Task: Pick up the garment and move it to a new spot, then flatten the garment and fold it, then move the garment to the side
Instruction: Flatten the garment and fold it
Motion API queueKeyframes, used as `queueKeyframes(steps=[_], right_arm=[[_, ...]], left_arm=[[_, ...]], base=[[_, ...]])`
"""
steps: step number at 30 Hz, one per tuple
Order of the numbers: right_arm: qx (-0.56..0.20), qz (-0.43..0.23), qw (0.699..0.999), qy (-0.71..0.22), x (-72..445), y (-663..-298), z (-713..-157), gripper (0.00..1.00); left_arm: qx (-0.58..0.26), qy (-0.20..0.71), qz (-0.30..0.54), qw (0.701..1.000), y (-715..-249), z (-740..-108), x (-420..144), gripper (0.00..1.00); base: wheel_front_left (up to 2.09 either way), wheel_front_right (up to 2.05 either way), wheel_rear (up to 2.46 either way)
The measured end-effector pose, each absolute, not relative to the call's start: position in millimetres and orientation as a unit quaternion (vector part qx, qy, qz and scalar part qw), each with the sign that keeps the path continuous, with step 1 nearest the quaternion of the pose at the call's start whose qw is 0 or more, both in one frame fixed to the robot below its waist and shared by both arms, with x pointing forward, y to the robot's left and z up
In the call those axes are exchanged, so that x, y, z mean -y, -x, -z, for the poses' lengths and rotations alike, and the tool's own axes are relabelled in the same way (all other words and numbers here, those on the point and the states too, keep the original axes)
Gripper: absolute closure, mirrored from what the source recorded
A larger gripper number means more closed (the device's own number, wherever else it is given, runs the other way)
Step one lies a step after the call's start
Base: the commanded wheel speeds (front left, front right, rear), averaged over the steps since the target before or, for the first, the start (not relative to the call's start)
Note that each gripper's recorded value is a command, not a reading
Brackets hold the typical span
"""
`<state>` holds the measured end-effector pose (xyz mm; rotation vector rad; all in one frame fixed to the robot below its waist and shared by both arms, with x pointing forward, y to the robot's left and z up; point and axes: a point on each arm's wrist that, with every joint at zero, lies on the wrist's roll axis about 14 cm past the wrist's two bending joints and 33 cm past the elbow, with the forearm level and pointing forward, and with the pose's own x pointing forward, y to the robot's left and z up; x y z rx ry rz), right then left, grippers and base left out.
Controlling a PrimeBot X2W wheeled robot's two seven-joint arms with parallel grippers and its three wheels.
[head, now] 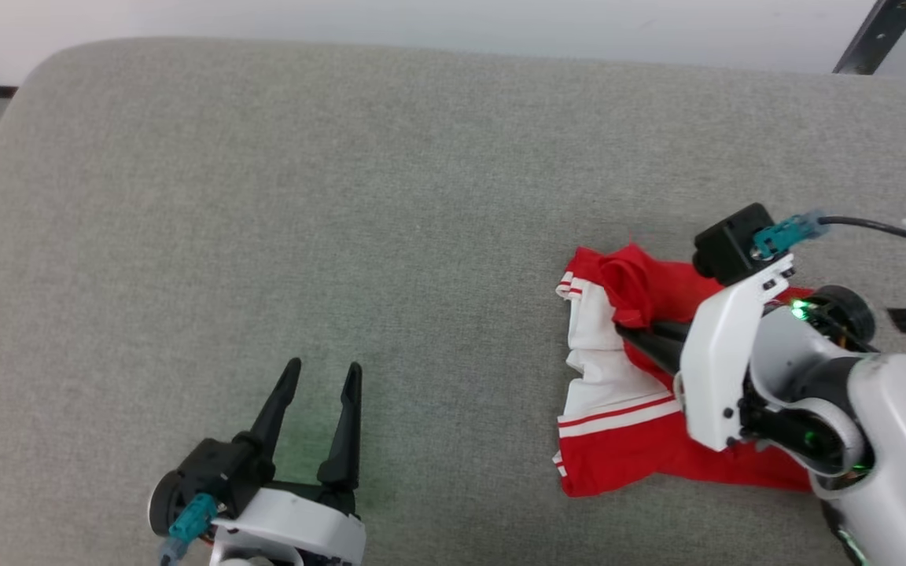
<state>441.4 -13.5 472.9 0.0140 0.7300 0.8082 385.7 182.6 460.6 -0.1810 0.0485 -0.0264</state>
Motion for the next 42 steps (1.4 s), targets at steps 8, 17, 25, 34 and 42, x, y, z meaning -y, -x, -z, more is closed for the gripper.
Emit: queueKeyframes(steps=[8,17,25,34,42], right_arm=[[-0.332,-0.390,0.858,-0.040,2.0,-442.6,-472.0,0.00],[-0.256,-0.361,0.894,-0.067,38.8,-446.1,-506.1,0.00],[-0.225,-0.243,0.941,-0.063,135.5,-444.4,-500.0,0.00],[-0.143,-0.122,0.979,-0.077,209.0,-424.9,-501.8,0.00],[-0.097,-0.095,0.986,-0.094,214.8,-387.4,-498.4,0.00]], left_arm=[[-0.020,0.092,0.016,0.995,-391.2,-463.2,-181.5,0.00],[-0.012,0.099,0.046,0.994,-397.6,-469.2,-161.6,0.00],[0.002,0.098,0.079,0.992,-406.8,-480.5,-141.9,0.00],[0.009,0.094,0.091,0.991,-399.7,-487.9,-136.2,0.00],[-0.006,0.076,0.069,0.995,-371.2,-478.0,-156.6,0.00]], base=[[0.00,0.00,0.00],[0.00,0.00,0.00],[0.00,0.00,0.00],[0.00,0.00,0.00],[0.00,0.00,0.00]])
